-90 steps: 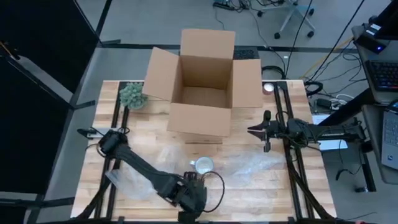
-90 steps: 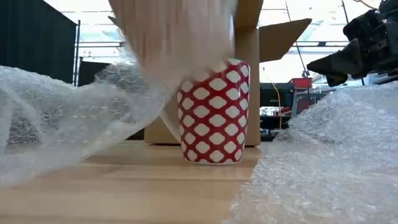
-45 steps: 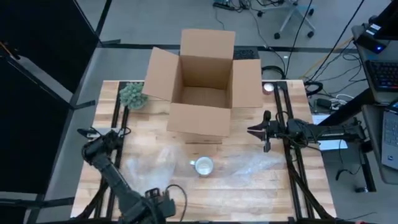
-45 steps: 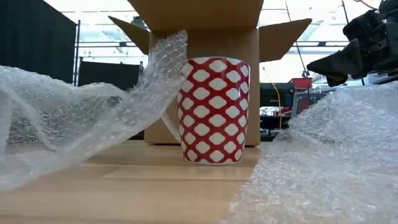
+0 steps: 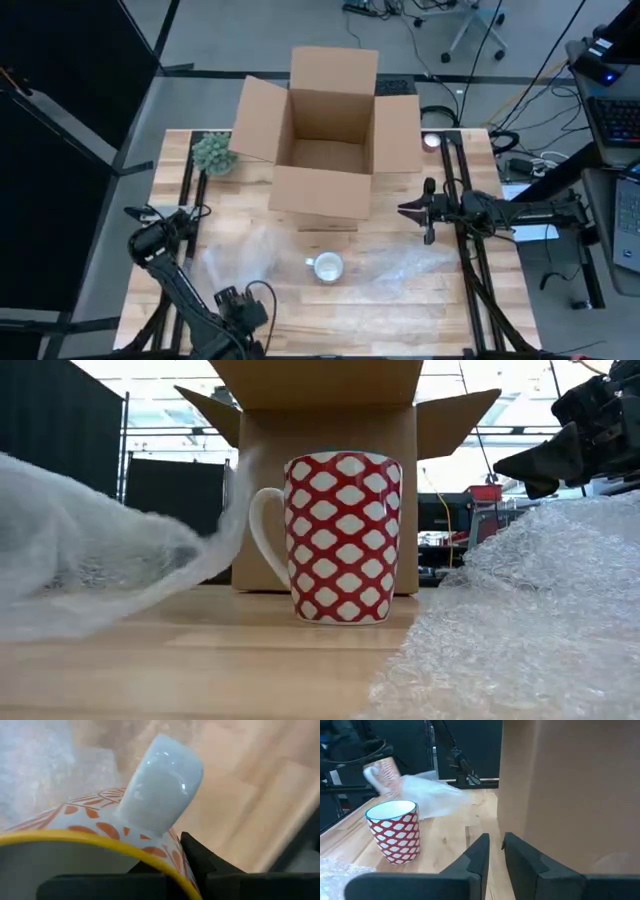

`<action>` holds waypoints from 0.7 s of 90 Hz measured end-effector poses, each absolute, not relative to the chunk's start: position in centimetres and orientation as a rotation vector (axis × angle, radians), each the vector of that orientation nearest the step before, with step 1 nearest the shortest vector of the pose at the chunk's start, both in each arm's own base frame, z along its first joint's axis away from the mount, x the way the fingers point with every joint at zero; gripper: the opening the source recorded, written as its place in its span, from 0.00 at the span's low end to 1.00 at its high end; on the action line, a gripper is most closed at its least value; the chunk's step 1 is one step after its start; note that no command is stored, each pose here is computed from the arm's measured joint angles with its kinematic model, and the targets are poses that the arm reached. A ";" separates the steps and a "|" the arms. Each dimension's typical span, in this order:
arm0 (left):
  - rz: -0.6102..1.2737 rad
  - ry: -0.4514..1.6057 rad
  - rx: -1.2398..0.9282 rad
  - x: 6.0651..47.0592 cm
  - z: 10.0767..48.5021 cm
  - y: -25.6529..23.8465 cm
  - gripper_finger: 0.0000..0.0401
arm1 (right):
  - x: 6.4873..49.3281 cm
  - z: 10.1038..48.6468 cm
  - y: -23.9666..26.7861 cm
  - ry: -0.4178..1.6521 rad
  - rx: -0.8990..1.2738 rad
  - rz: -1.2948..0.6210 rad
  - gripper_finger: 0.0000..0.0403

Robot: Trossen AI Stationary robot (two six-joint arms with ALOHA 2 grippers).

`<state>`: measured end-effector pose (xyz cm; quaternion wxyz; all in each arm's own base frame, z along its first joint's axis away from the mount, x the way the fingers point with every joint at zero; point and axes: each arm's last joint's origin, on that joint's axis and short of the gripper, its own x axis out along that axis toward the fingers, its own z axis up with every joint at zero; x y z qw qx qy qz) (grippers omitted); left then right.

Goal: Wrap mug
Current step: Wrap the orange mug with bubble wrap

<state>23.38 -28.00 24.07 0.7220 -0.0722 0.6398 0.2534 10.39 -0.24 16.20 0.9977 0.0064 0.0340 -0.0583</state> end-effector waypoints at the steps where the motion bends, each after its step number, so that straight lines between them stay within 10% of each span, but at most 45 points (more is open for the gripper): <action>1: 0.566 1.414 -0.155 23.3 24.3 -27.8 0.00 | 10.4 16.2 -0.2 0.068 0.013 -0.117 0.11; 27: 0.613 1.289 -0.109 23.4 27.7 -23.7 0.00 | 10.4 16.2 -0.2 0.067 0.035 -0.117 0.11; 63: 0.587 1.315 -0.055 24.3 27.9 -22.2 0.00 | 10.5 17.2 0.0 -0.062 0.684 -0.079 0.11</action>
